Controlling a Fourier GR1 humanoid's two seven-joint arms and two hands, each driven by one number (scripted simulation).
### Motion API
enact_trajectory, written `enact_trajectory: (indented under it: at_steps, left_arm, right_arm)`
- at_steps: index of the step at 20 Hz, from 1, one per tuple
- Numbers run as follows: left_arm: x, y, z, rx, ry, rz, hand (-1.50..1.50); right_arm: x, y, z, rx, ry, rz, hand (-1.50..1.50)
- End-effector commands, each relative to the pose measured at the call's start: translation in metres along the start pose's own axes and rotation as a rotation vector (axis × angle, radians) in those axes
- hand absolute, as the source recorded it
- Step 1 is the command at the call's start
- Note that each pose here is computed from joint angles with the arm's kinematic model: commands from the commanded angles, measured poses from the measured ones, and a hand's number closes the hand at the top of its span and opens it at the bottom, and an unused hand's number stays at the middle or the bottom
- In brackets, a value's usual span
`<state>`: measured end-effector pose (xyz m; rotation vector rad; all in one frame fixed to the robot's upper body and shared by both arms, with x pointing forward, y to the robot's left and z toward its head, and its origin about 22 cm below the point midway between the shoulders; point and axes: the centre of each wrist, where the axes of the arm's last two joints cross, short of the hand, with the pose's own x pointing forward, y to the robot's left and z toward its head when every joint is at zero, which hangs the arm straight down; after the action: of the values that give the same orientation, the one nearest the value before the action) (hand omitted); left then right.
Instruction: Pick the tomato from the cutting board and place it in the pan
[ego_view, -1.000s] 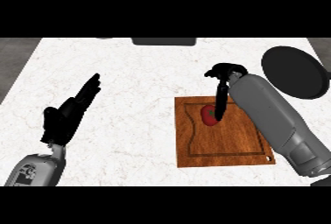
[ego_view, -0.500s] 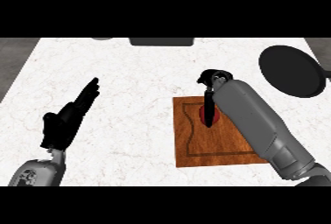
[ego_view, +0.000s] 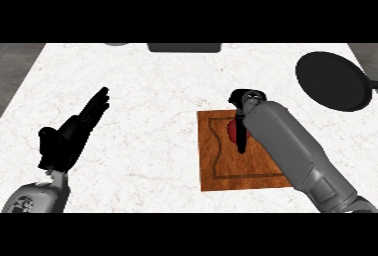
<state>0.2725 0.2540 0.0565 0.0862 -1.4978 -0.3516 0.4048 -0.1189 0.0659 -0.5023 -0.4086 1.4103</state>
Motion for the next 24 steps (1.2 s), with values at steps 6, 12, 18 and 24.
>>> enact_trajectory:
  at_steps: [6, 12, 18, 24]
  left_arm:
    - [-0.007, -0.017, 0.006, 0.004, -0.008, -0.005, 0.00]
    - [0.009, -0.012, -0.005, -0.001, -0.005, -0.007, 0.00]
    - [0.001, -0.009, 0.004, -0.008, -0.006, 0.003, 0.00]
    - [0.011, 0.001, -0.018, 0.010, 0.007, 0.008, 0.00]
  right_arm:
    - [-0.001, 0.030, -0.020, -0.007, 0.038, -0.005, -1.50]
    - [-0.009, 0.035, -0.035, 0.042, -0.062, 0.073, 1.50]
    - [-0.011, 0.041, -0.040, 0.076, -0.066, 0.083, 1.50]
    - [0.014, 0.042, -0.027, 0.010, -0.096, 0.084, 1.50]
